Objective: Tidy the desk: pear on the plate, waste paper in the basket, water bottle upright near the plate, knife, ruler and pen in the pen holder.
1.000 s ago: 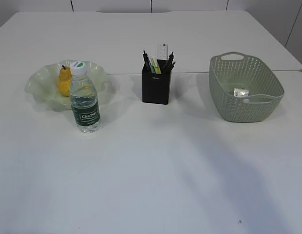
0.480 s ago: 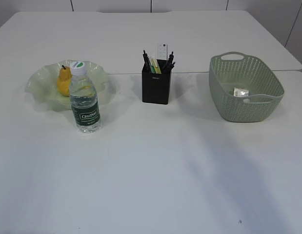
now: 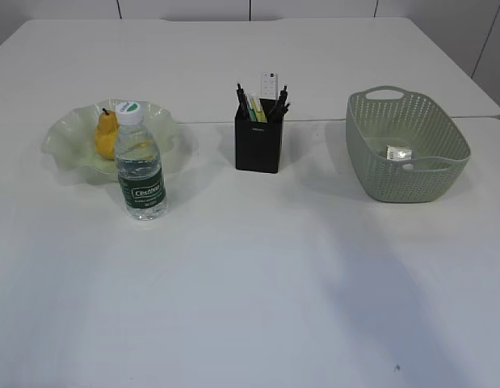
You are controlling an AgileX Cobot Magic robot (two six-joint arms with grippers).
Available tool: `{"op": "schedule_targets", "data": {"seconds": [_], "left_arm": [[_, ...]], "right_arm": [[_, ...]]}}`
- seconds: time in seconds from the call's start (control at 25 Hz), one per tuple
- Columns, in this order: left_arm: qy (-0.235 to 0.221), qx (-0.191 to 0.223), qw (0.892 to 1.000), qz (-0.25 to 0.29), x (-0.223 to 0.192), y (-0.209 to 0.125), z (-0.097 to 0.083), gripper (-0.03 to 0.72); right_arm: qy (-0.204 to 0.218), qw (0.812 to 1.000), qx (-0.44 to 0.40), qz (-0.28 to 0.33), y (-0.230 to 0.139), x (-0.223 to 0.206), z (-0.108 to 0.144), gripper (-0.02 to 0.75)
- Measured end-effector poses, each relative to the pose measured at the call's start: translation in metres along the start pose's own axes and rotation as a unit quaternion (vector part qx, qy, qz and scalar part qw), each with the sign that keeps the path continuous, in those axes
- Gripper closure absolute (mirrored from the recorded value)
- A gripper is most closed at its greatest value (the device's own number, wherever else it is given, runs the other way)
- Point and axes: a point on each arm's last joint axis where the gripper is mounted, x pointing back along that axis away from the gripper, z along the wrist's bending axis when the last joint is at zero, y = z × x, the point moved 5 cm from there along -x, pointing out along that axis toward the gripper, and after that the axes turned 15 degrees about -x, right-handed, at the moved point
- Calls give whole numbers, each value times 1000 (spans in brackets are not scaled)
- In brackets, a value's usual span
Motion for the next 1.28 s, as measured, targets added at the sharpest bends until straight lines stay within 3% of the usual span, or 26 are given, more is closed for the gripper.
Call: {"op": "schedule_targets", "data": {"seconds": [0.36,0.56,0.6,1.28], "left_arm": [[0,0,1000,0,0,0,0,449],[0,0,1000,0,0,0,0,449],[-2,19,1000,0,0,0,0,449],[0,1,1000,1,0,0,0,449]], "right_arm": [[-6,995,40,89,-24,8,5,494],[12,995,48,82,-16,27,9,494],[13,995,47,81,-14,31,9,494],[-18,992,83,92,-6,78,-6,494]]}}
